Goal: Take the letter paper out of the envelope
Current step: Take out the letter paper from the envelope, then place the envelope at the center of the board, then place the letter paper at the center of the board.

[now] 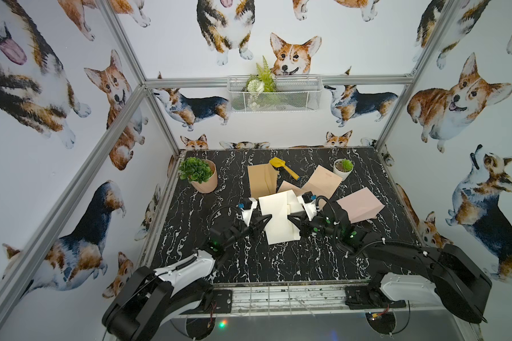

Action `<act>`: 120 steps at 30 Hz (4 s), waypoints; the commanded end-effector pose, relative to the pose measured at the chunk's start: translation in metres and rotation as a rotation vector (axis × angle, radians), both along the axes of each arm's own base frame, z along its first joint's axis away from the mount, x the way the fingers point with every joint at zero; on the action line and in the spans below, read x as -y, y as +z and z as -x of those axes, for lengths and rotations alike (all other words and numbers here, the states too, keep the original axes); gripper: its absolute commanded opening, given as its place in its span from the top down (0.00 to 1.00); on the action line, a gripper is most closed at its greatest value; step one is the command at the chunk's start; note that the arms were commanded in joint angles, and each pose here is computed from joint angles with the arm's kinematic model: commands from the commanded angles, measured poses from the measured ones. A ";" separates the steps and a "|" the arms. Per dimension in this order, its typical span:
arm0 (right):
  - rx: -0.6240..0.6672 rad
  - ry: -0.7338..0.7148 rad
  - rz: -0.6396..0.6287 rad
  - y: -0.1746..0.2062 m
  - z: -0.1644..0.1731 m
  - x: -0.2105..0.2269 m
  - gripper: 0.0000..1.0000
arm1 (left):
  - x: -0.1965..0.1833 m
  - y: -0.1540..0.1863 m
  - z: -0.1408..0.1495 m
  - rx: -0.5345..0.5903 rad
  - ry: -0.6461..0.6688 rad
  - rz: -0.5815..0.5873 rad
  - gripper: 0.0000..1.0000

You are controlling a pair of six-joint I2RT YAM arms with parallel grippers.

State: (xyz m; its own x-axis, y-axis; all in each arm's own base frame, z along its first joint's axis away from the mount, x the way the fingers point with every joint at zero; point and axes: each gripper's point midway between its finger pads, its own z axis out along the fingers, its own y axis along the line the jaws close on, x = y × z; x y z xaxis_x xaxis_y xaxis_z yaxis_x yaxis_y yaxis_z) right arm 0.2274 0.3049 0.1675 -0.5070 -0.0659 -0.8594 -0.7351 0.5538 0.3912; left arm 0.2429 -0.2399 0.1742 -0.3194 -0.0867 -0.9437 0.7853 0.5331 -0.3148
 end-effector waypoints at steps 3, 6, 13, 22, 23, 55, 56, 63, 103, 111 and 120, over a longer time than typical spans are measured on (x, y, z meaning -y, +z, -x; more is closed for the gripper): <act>0.022 -0.045 0.022 -0.001 -0.004 0.009 1.00 | -0.005 0.002 -0.004 0.021 0.038 -0.006 0.70; 0.028 -0.058 0.026 -0.001 -0.004 0.012 1.00 | -0.006 0.003 -0.005 0.022 0.045 -0.007 0.79; 0.038 -0.081 0.031 0.000 -0.004 0.018 1.00 | -0.008 0.001 -0.007 0.015 0.059 -0.012 0.97; 0.054 -0.111 0.036 0.004 -0.005 0.026 1.00 | -0.012 0.000 -0.010 0.012 0.095 -0.020 1.00; 0.055 -0.114 0.038 0.004 -0.005 0.028 1.00 | -0.014 0.000 -0.011 0.011 0.105 -0.022 1.00; 0.027 -0.294 0.029 0.020 -0.010 0.093 1.00 | -0.159 -0.038 -0.044 -0.192 0.873 -0.200 1.00; 0.024 -0.294 0.029 0.020 -0.010 0.092 1.00 | -0.166 -0.042 -0.044 -0.218 0.898 -0.196 1.00; -0.009 -0.264 0.031 0.016 -0.011 0.084 1.00 | -0.224 -0.063 -0.043 -0.356 1.131 -0.180 1.00; -0.647 -0.358 0.506 -0.113 0.024 0.119 0.78 | 0.058 -0.043 -0.002 -0.231 -0.138 -0.161 0.63; -0.627 -0.410 0.506 -0.114 0.024 0.135 0.57 | 0.088 -0.086 0.005 -0.325 -0.181 -0.387 0.72; -0.671 -0.330 0.344 -0.120 0.030 0.116 0.56 | 0.077 -0.122 0.014 -0.452 -0.138 -0.534 0.80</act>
State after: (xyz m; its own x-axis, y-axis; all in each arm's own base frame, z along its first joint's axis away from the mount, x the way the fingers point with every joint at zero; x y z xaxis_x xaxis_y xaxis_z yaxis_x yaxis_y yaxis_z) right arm 0.1938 0.1674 0.0393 -0.9501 -0.0495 -0.3080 -0.1618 0.9224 0.3508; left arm 0.2375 -0.3308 0.0716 -0.6209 0.3790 -0.6861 0.7422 0.5658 -0.3591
